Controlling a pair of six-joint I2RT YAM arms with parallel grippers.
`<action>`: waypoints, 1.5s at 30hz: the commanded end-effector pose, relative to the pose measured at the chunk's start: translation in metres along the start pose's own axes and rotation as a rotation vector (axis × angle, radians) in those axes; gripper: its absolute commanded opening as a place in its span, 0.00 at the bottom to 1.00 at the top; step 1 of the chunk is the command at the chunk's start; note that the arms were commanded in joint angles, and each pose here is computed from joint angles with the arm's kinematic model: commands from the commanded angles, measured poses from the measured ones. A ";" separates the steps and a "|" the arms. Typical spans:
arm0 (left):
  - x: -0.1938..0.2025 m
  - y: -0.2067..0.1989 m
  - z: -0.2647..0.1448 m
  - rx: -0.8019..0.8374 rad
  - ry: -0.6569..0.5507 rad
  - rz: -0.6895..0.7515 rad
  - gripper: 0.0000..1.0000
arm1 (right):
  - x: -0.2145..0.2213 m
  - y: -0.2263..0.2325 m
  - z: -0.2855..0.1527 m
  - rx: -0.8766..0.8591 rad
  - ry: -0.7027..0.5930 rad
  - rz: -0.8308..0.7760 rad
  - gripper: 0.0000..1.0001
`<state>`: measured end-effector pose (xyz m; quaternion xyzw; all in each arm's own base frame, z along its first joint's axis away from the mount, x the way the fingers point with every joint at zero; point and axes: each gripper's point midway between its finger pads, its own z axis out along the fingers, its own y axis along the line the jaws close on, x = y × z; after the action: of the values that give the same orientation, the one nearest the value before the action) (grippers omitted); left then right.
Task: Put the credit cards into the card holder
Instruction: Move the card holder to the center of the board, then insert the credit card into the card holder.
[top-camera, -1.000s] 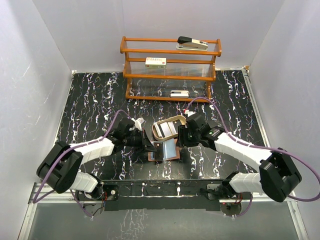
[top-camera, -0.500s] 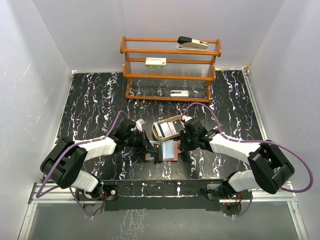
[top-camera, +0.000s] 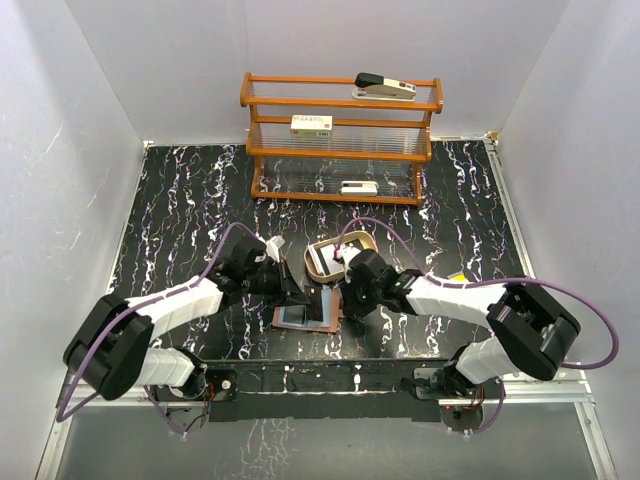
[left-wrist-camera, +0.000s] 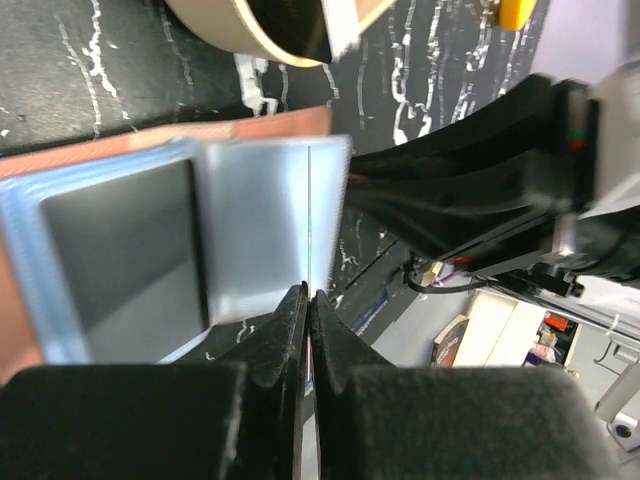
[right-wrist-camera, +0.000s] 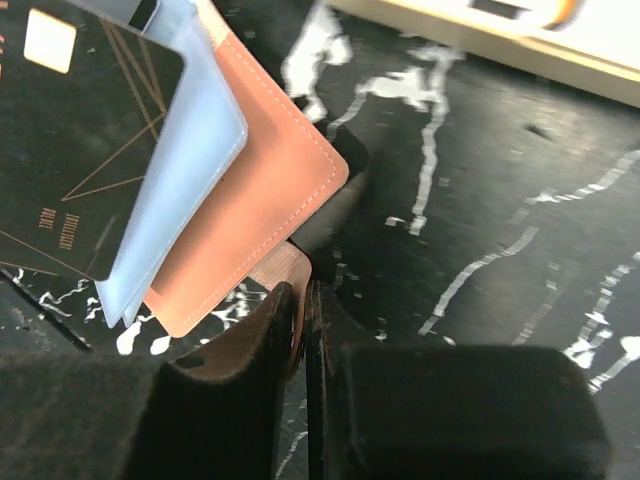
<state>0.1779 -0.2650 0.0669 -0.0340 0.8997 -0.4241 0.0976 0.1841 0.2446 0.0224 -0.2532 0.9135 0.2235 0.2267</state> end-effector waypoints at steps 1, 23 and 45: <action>0.007 -0.009 -0.016 0.012 0.003 0.014 0.00 | 0.001 0.014 0.007 -0.021 0.019 -0.071 0.09; 0.014 0.017 -0.022 -0.139 0.042 0.008 0.00 | -0.057 0.036 -0.029 0.008 -0.098 0.150 0.41; 0.009 0.011 -0.028 -0.009 0.068 -0.041 0.00 | -0.042 0.037 0.008 0.093 -0.035 0.156 0.25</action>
<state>0.1698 -0.2315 0.0651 -0.0500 0.9192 -0.3831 0.0767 0.1847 0.2889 0.0436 -0.1691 0.9408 0.2098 0.2058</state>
